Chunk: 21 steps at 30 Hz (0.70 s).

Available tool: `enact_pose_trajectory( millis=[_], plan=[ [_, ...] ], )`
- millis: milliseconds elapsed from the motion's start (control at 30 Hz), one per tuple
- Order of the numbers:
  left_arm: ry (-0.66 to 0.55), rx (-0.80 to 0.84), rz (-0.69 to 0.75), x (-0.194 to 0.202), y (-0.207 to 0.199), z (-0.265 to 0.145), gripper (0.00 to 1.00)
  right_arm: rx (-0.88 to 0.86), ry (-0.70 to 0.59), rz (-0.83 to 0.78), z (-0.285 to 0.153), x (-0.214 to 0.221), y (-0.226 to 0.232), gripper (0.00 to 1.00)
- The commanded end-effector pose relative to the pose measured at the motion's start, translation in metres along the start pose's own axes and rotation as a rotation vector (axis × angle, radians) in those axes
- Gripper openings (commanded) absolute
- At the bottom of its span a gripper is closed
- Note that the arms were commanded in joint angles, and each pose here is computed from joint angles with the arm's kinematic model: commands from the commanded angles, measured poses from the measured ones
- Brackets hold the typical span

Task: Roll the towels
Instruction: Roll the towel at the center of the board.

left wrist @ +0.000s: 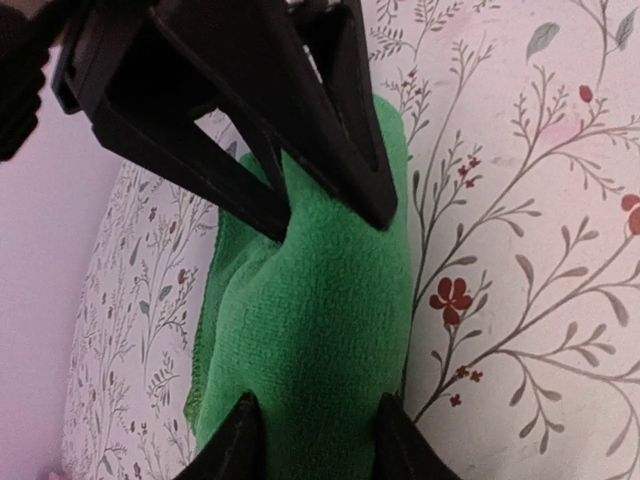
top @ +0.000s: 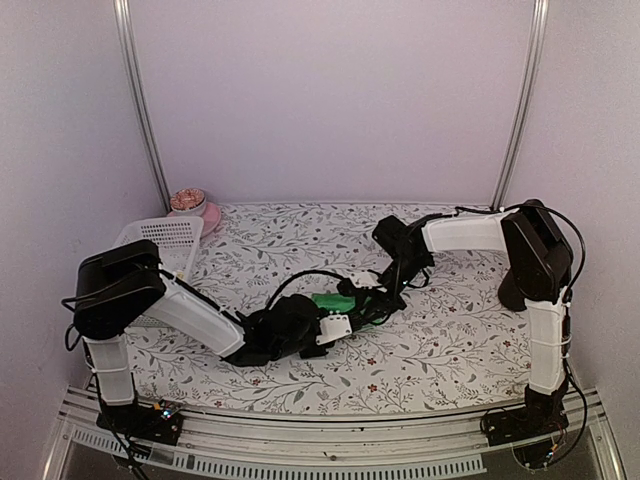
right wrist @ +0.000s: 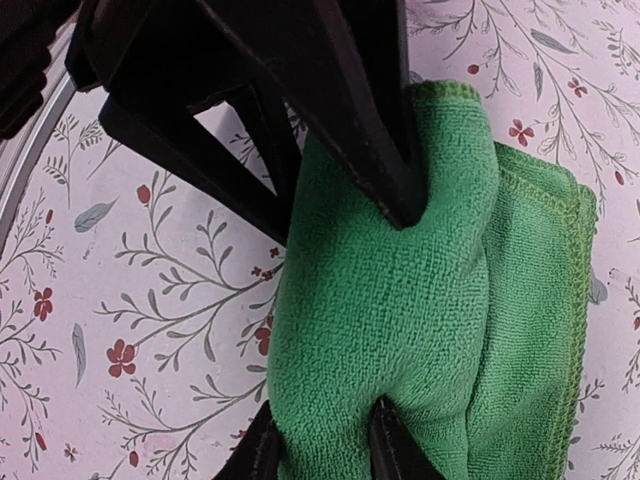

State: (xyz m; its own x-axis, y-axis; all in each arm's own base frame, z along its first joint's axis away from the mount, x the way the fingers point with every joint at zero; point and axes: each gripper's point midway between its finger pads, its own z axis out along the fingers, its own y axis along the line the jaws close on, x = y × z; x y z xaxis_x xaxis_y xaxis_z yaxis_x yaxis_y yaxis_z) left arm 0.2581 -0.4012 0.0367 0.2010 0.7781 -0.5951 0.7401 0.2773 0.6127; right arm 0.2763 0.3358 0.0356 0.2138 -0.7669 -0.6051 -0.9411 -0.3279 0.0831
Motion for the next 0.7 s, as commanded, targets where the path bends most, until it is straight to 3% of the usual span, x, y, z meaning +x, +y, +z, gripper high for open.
enact_pose_trajectory(
  millis=[0, 133, 333, 533, 667],
  plan=[
    [0.104, 0.058, 0.022, 0.027, -0.022, 0.011, 0.33, -0.167, 0.127, 0.164, 0.016, 0.045, 0.040, 0.28],
    [0.158, 0.113, -0.012, 0.036, -0.028, 0.018, 0.32, -0.148, 0.111, 0.153, 0.009, 0.042, 0.037, 0.33],
    [0.219, 0.245, -0.137, 0.039, -0.040, 0.022, 0.29, 0.009, 0.091, 0.163, -0.022, 0.042, 0.007, 0.64],
    [0.324, 0.342, -0.358, 0.037, -0.041, 0.031, 0.29, 0.229, 0.080, 0.248, -0.083, 0.060, -0.031, 0.84],
    [0.368, 0.400, -0.493, 0.020, -0.044, 0.041, 0.31, 0.365, 0.037, 0.321, -0.134, 0.071, -0.049, 0.92]
  ],
)
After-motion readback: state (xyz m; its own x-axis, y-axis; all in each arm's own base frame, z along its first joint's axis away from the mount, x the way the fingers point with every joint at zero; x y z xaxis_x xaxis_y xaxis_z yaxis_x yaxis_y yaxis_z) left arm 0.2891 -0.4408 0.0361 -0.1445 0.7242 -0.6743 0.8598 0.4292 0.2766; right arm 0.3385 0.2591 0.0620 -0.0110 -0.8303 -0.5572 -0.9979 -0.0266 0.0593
